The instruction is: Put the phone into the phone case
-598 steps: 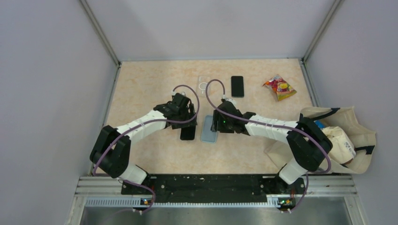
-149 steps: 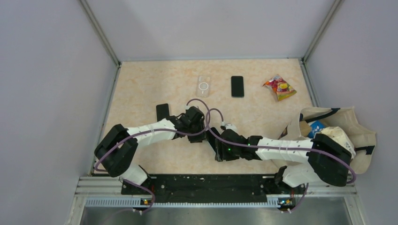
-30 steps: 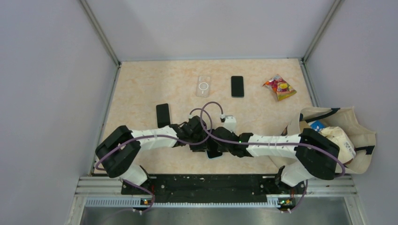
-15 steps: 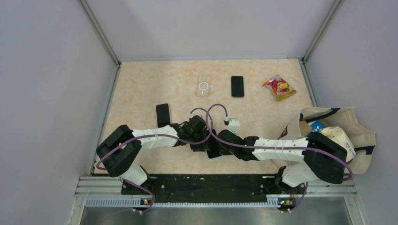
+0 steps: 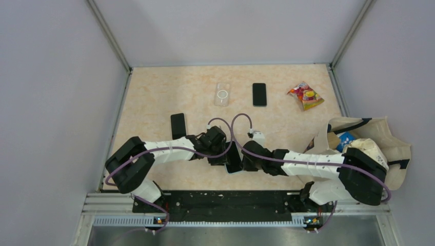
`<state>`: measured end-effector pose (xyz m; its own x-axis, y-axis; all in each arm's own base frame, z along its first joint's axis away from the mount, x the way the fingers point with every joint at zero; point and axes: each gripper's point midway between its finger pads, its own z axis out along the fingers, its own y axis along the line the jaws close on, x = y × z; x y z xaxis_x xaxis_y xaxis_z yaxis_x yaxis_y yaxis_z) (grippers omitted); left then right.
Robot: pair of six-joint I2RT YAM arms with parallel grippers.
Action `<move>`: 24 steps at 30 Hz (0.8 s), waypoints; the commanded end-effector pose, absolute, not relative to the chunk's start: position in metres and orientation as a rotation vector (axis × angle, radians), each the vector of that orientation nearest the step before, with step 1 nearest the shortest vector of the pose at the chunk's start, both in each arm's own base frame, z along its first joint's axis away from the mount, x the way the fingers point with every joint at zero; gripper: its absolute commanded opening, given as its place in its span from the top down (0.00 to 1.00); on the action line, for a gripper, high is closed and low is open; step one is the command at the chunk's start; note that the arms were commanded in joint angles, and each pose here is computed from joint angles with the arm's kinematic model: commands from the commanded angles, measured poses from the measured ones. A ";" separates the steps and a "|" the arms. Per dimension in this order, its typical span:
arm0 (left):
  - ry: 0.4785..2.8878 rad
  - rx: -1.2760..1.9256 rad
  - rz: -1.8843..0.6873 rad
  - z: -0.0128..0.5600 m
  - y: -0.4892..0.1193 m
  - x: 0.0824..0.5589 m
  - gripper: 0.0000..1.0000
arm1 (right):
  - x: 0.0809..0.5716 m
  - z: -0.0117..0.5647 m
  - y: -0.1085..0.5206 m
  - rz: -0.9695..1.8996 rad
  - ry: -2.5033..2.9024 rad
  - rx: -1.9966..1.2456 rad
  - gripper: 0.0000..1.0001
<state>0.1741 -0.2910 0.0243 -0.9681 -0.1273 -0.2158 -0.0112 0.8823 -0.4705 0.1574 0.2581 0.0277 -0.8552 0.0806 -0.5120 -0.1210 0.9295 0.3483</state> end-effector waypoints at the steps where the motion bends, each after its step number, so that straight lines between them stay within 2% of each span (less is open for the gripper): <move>1: 2.785 -0.100 -0.682 0.028 -0.290 0.179 0.62 | 0.094 -0.015 0.211 0.381 2.873 -0.163 0.87; 4: 2.783 -0.100 -0.682 0.028 -0.290 0.179 0.62 | 0.096 -0.014 0.212 0.392 2.874 -0.165 0.88; 11: 2.785 -0.100 -0.682 0.027 -0.289 0.178 0.62 | 0.094 -0.028 0.209 0.325 2.918 -0.200 1.00; 24: 2.791 -0.093 -0.681 0.024 -0.289 0.177 0.62 | 0.083 -0.062 0.191 0.123 3.055 -0.329 1.00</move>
<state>0.1742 -0.2910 0.0243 -0.9680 -0.1269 -0.2167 -0.0104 0.8824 -0.4704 0.1528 0.2572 0.0187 -0.9178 -0.0545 -0.3932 -0.1842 0.9359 0.3003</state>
